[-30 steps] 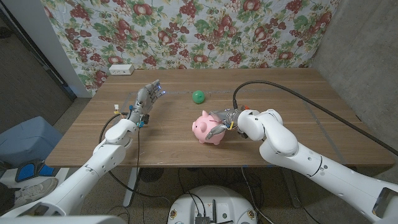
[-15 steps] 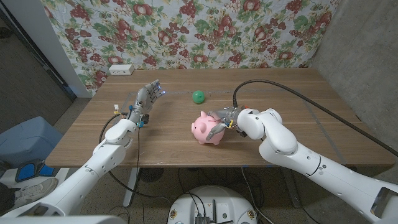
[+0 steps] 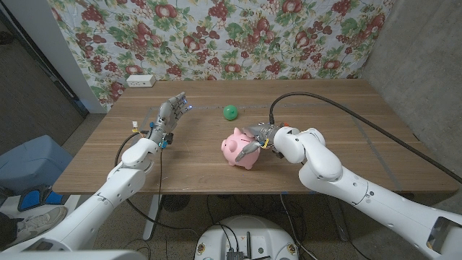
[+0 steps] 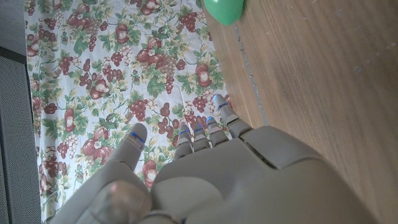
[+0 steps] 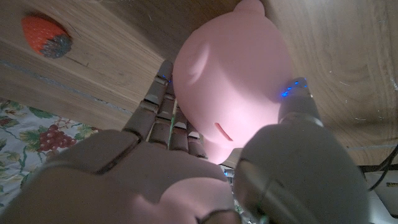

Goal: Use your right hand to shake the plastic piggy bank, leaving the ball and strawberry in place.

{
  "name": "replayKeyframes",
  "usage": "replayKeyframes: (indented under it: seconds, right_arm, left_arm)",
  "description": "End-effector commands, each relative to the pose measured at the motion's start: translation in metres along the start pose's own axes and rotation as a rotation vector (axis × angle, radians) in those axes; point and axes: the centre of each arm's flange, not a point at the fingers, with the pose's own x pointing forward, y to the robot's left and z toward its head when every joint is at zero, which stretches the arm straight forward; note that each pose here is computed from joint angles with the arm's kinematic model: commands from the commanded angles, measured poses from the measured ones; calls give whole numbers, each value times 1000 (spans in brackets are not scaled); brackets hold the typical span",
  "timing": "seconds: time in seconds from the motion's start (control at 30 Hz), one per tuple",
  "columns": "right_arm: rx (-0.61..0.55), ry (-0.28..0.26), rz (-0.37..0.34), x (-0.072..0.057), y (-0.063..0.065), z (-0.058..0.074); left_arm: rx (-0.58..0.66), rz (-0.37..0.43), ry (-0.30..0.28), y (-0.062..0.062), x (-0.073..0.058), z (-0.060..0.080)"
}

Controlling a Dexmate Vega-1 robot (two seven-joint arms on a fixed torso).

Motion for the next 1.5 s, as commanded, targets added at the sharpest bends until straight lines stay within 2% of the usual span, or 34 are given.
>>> replayKeyframes:
  seconds: [0.03, 0.27, 0.57, 0.83, 1.0, 1.27, 1.5]
  right_arm:
    - [4, 18, -8, 13, 12, -3]
    - [-3, 41, -24, 13, 15, -2]
    - [19, 23, -69, 4, 16, -4]
    - [49, 10, -158, -13, 12, -15]
    - [92, 5, -174, -20, 8, -23]
    - [135, 0, -224, -26, 4, -33]
    - [150, -2, -287, -29, 3, -36]
  left_arm:
    - [8, -2, 0, -4, -5, 4]
    - [11, -2, -1, -7, -7, 5]
    - [11, -1, 0, -11, -10, 4]
    - [7, -1, -4, -12, -9, 4]
    - [10, -3, -5, -12, -7, 5]
    - [10, -8, -5, -14, -4, 5]
    - [11, -9, -7, -15, -3, 6]
